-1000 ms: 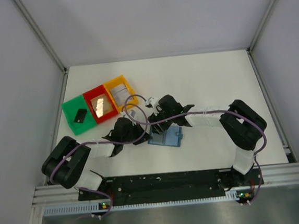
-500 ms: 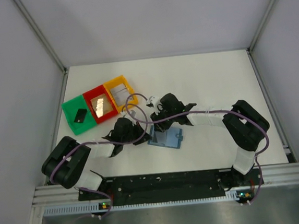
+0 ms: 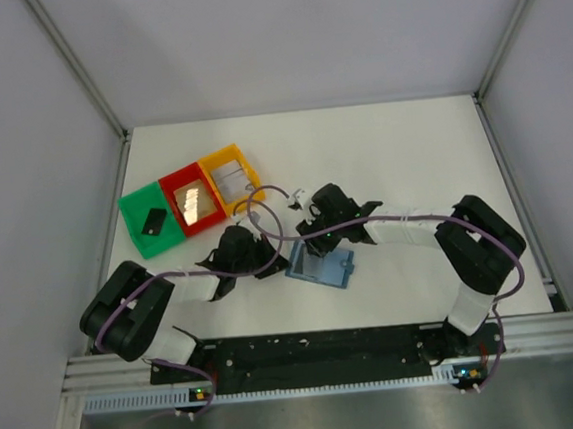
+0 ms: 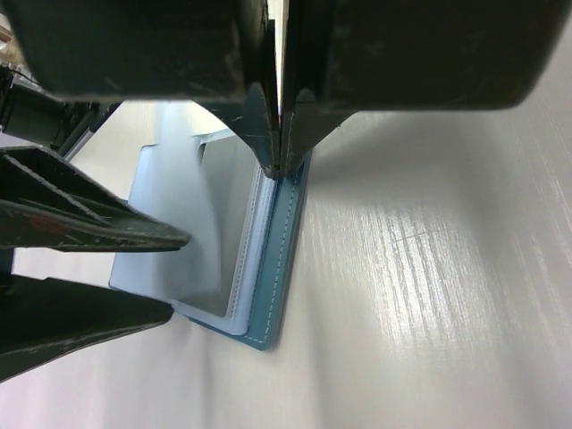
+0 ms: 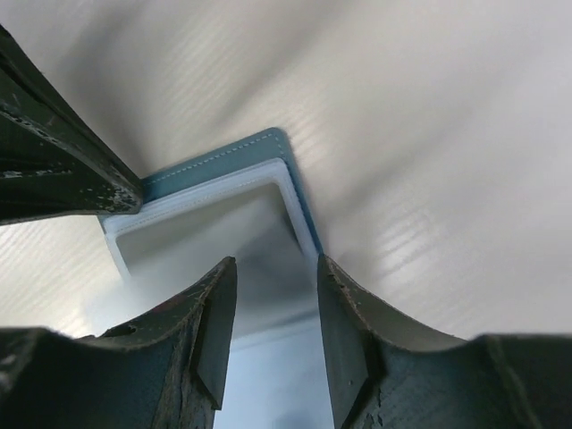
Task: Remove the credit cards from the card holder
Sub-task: Remove the credit card from the card holder.
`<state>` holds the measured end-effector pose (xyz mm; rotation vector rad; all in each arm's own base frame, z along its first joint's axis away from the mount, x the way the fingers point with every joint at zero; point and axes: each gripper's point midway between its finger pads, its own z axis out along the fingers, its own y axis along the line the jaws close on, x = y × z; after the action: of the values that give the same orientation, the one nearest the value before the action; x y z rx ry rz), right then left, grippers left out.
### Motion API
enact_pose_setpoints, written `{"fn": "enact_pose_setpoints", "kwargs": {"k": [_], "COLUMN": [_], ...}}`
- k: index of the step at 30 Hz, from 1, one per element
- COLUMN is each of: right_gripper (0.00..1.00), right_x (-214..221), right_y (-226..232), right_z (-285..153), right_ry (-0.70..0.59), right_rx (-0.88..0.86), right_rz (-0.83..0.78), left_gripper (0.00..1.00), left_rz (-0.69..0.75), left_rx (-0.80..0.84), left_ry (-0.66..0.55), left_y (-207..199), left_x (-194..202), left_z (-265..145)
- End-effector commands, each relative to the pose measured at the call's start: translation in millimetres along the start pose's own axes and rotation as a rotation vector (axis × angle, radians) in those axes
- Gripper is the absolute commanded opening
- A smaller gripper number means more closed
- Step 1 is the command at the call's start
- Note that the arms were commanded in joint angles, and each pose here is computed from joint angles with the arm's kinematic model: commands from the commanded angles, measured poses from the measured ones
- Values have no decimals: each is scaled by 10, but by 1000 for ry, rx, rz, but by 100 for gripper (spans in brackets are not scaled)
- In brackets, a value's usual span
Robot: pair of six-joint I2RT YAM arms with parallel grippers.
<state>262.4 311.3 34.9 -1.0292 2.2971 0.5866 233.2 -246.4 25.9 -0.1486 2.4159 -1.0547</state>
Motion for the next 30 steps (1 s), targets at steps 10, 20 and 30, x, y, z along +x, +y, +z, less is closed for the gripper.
{"fn": "enact_pose_setpoints", "kwargs": {"k": [10,20,30], "right_gripper": [43,64,43], "right_x": [-12,-240,94], "right_y": [-135,-228,-311], "right_z": [-235,-458,-614], "right_ry": [-19,-151,-155], "right_rx": [117,234,286], "right_rz": [-61,167,418], "left_gripper": [0,2,36], "left_rz": [85,178,257], "left_rx": [70,46,-21], "left_ry": [-69,6,-10], "left_y": [-428,-497,-509], "left_x": [-281,-146,-173], "left_z": [-170,69,107]}}
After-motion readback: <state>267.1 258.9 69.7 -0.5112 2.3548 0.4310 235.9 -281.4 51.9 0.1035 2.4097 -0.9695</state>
